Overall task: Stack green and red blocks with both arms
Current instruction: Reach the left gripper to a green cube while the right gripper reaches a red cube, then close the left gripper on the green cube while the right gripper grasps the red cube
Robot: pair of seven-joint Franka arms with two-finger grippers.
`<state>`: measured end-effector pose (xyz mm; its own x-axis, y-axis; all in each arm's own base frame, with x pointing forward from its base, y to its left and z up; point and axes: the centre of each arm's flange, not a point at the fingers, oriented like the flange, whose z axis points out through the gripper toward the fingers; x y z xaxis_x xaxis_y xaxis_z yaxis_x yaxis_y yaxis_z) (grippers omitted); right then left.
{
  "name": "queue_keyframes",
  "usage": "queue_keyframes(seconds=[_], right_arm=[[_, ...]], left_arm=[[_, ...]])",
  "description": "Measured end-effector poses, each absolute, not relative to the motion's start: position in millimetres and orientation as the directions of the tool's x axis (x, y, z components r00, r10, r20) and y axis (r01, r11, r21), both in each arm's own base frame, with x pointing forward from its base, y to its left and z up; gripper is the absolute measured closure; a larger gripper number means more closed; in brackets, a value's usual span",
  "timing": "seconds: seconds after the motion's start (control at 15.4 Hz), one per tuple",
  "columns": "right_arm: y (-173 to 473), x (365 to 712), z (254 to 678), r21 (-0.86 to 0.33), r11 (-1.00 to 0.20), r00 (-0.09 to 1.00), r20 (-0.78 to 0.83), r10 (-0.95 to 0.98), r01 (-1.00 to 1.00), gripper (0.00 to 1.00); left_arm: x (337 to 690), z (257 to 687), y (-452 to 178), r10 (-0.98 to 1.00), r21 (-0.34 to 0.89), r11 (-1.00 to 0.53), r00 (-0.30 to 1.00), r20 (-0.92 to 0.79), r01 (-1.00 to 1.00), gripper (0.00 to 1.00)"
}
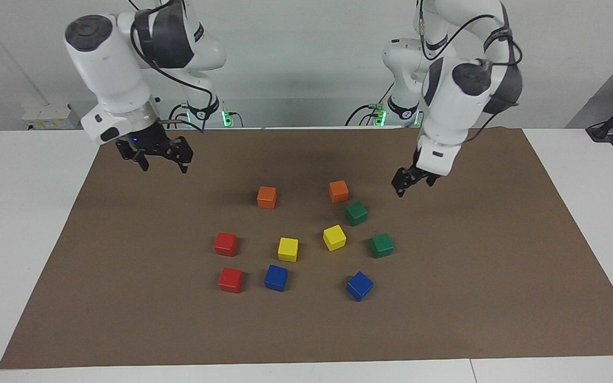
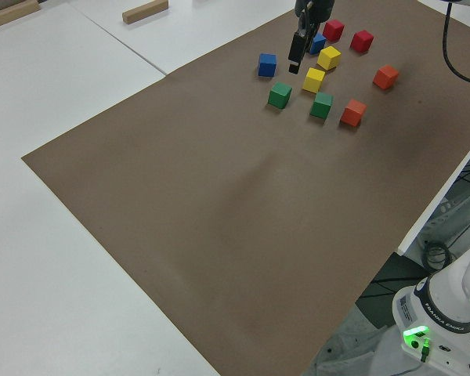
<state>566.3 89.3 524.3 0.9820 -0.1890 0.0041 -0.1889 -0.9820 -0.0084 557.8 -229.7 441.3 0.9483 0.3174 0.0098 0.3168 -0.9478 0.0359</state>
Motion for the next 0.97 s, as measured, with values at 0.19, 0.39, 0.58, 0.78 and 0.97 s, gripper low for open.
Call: queue_keyframes(seconds=[0.19, 0.39, 0.58, 0.78, 0.97], right_arm=[[130, 580, 453, -0.018, -0.965, 0.965, 0.022, -0.263, -0.263, 0.0], [142, 597, 401, -0.026, -0.955, 0.955, 0.034, -0.296, -0.295, 0.0], [141, 606, 375, -0.025, -0.95, 0.949, 0.034, -0.313, -0.312, 0.0], [140, 610, 361, -0.027, -0.941, 0.941, 0.035, -0.337, -0.336, 0.0], [142, 614, 340, -0.023, -0.932, 0.932, 0.028, -0.362, -0.361, 0.0]], left_arm=[[552, 386, -268, 0.409, 0.046, -0.912, 0.912, 0.005, 0.409, 0.0], [547, 360, -291, 0.451, 0.047, -0.891, 0.892, -0.001, 0.451, 0.0], [543, 335, -306, 0.438, 0.039, -0.898, 0.899, -0.006, 0.438, 0.0], [543, 326, -304, 0.435, 0.027, -0.9, 0.901, -0.007, 0.435, 0.0], [539, 318, -301, 0.427, 0.019, -0.904, 0.904, -0.011, 0.427, 0.0]])
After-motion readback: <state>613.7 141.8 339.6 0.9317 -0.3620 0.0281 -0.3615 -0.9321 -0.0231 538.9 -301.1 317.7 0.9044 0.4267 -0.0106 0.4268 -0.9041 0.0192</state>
